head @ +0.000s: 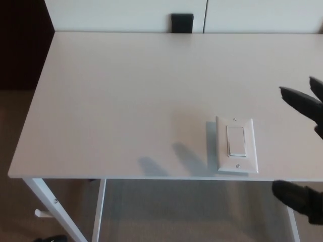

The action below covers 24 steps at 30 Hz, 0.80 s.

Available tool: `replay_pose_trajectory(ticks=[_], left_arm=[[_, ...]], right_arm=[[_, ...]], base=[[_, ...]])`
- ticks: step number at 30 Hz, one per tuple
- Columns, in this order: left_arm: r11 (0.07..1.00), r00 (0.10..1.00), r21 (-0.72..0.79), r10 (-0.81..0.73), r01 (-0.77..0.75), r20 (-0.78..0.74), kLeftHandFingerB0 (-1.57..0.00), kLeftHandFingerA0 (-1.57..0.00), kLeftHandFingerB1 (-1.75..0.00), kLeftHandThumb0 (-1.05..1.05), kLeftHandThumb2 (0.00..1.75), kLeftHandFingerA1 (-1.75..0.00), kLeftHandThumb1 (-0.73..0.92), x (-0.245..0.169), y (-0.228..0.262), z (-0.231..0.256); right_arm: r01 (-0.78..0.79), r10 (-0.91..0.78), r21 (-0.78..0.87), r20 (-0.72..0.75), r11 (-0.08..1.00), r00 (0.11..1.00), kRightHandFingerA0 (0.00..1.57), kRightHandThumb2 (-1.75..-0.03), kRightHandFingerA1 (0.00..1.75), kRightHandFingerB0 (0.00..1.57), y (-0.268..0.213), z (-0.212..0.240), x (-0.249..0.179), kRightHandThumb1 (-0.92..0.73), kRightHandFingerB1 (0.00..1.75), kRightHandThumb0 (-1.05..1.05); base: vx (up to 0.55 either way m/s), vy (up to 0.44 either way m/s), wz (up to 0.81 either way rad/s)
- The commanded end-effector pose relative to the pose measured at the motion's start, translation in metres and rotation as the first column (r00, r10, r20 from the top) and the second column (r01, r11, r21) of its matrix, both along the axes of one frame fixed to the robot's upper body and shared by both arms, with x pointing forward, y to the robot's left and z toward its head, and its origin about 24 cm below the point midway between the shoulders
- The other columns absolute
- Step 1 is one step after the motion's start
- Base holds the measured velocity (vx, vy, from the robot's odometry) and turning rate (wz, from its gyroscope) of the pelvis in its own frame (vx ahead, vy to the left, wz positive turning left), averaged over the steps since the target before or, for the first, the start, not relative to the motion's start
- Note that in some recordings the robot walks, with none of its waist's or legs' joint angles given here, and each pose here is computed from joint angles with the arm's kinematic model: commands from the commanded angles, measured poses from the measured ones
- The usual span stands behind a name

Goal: The robot walk towards a table in front and then clicks the light switch button using the right hand's index finger

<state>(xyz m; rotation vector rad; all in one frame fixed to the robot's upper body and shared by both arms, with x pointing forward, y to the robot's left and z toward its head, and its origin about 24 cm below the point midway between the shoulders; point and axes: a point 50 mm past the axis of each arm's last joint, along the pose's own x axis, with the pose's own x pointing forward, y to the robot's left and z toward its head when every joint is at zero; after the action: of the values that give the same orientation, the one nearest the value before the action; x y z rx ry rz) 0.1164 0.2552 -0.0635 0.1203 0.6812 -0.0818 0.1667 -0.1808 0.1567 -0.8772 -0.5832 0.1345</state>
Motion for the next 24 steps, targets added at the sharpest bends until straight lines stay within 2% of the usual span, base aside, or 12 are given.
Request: replay_pose_trajectory(ticks=[1,2,3,5,6,7,9,10,11,12,15,24], left_arm=[[0.998,0.999,0.060,-0.032,0.032,-0.011,-0.26,-0.41,-0.53,0.02,0.89,-0.61,0.49,0.009,0.008,0.007],[0.998,1.000,0.059,-0.027,0.028,-0.014,-0.25,-0.42,-0.52,0.03,0.89,-0.61,0.50,0.009,0.008,0.008],[0.998,1.000,0.058,-0.025,0.026,-0.016,-0.35,-0.51,-0.41,0.04,0.60,-0.50,0.69,0.009,0.008,0.008],[0.998,0.999,0.058,-0.028,0.029,-0.017,-0.35,-0.50,-0.41,0.04,0.60,-0.50,0.70,0.009,0.008,0.008],[0.998,0.999,0.057,-0.027,0.028,-0.017,-0.35,-0.50,-0.41,0.04,0.60,-0.50,0.70,0.009,0.008,0.008],[0.997,0.999,0.061,-0.034,0.035,-0.012,-0.25,-0.41,-0.52,0.03,0.89,-0.60,0.50,0.010,0.008,0.008],[0.997,0.999,0.066,-0.045,0.046,-0.008,-0.25,-0.40,-0.52,0.02,0.89,-0.60,0.50,0.011,0.008,0.008],[0.997,0.999,0.067,-0.046,0.047,-0.008,-0.35,-0.50,-0.42,0.03,0.60,-0.50,0.69,0.010,0.008,0.008],[0.997,0.999,0.068,-0.046,0.047,-0.009,-0.36,-0.50,-0.42,0.02,0.60,-0.50,0.69,0.010,0.008,0.008],[0.996,0.999,0.069,-0.047,0.047,-0.008,-0.36,-0.50,-0.42,0.03,0.60,-0.50,0.69,0.010,0.008,0.008],[0.995,0.998,0.077,-0.056,0.056,-0.004,-0.36,-0.49,-0.42,0.02,0.60,-0.49,0.69,0.011,0.008,0.010],[0.994,0.998,0.084,-0.070,0.070,-0.004,-0.36,-0.51,-0.42,0.02,0.59,-0.49,0.69,0.012,0.006,0.011]], right_arm=[[0.186,-0.191,-0.542,0.047,0.820,0.980,0.00,-0.91,0.01,0.08,-0.012,-0.023,0.044,-0.60,0.20,-0.96],[0.189,-0.201,-0.567,0.042,0.802,0.979,0.00,-0.92,0.13,0.08,-0.013,-0.026,0.047,-0.54,0.27,-0.84],[0.191,-0.209,-0.584,0.038,0.789,0.977,0.00,-0.92,0.12,0.10,-0.014,-0.028,0.049,-0.54,0.28,-0.84],[0.194,-0.217,-0.603,0.035,0.774,0.976,0.00,-0.93,0.08,0.12,-0.015,-0.031,0.051,-0.58,0.18,-0.91],[0.194,-0.219,-0.607,0.033,0.770,0.975,0.00,-0.62,0.02,0.00,-0.015,-0.032,0.052,-0.68,0.32,-0.83],[0.199,-0.229,-0.622,0.033,0.757,0.973,0.00,-0.94,0.00,0.16,-0.016,-0.035,0.054,-0.64,0.00,-1.03],[0.206,-0.238,-0.637,0.037,0.743,0.971,0.00,-0.94,0.00,0.15,-0.016,-0.039,0.056,-0.62,0.00,-1.01],[0.202,-0.244,-0.650,0.026,0.733,0.969,0.00,-0.93,0.08,0.10,-0.015,-0.042,0.056,-0.58,0.03,-0.95],[0.189,-0.247,-0.660,0.006,0.727,0.969,0.00,-0.78,0.00,0.03,-0.014,-0.048,0.057,-0.46,0.13,-0.82],[0.182,-0.247,-0.661,-0.006,0.728,0.969,0.00,-0.89,0.05,0.13,-0.012,-0.052,0.056,-0.55,0.00,-0.92],[0.173,-0.257,-0.660,-0.032,0.731,0.966,0.00,-0.87,0.09,0.00,-0.008,-0.060,0.055,-0.51,0.02,-0.87],[0.162,-0.323,-0.644,-0.140,0.747,0.936,0.00,-0.89,0.10,0.09,0.002,-0.081,0.049,-0.53,0.00,-0.88]], base=[[0.00,0.000,0.00],[0.00,0.000,0.00],[0.00,0.000,0.00],[0.00,0.000,0.00],[0.00,0.000,0.00],[0.00,0.000,0.00],[0.00,0.000,0.00],[0.00,0.000,0.00],[0.00,0.000,0.00],[0.00,0.000,0.00],[0.00,0.000,0.00],[0.00,0.000,0.00]])
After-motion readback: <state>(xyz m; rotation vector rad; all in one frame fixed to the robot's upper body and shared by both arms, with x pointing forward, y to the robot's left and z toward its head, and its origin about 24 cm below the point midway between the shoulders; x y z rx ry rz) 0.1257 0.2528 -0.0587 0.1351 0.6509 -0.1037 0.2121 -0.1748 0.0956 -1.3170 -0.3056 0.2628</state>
